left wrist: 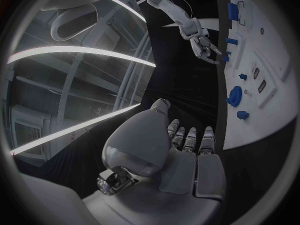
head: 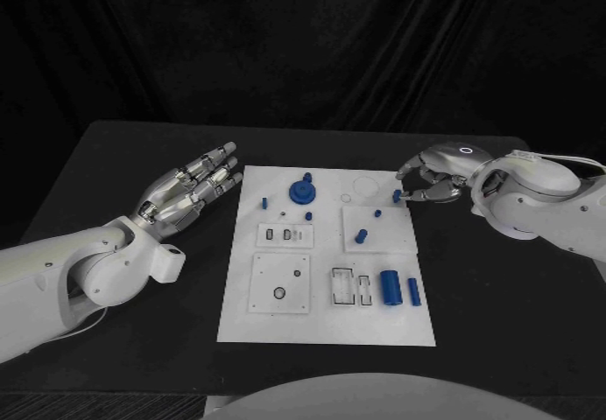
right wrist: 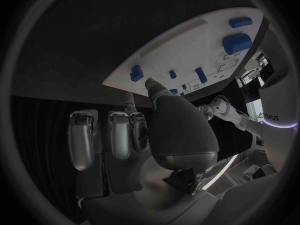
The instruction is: Assemble the parts on the task board
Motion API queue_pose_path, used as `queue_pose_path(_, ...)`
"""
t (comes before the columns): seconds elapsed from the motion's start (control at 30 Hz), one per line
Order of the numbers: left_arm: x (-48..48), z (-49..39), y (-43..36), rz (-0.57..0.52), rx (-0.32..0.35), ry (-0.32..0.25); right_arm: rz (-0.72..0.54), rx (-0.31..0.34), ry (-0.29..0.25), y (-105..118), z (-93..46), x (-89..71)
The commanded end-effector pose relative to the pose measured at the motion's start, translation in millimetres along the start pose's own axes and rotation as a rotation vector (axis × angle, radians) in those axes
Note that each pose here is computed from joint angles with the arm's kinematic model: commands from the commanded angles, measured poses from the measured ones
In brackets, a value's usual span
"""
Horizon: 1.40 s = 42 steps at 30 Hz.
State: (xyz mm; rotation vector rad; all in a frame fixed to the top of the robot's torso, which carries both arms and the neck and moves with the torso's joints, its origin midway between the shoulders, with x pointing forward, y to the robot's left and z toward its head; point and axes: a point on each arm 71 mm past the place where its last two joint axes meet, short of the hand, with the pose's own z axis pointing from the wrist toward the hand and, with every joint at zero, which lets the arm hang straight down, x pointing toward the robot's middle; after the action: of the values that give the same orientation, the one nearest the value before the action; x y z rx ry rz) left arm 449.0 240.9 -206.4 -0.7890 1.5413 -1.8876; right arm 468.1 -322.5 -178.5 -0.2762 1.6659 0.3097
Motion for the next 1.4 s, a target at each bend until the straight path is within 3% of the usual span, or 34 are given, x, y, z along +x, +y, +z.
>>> queue_pose_path(0.03, 1.6, 0.5, -1.0, -0.004, 0.013, 0.018, -0.004, 0.031, 0.012, -3, 1.2, 2.6)
queue_pose_path(1.4, -0.1, 0.0, -0.2, -0.007, 0.003, 0.022, -0.003, 0.022, 0.046, 1, 8.7, 16.6)
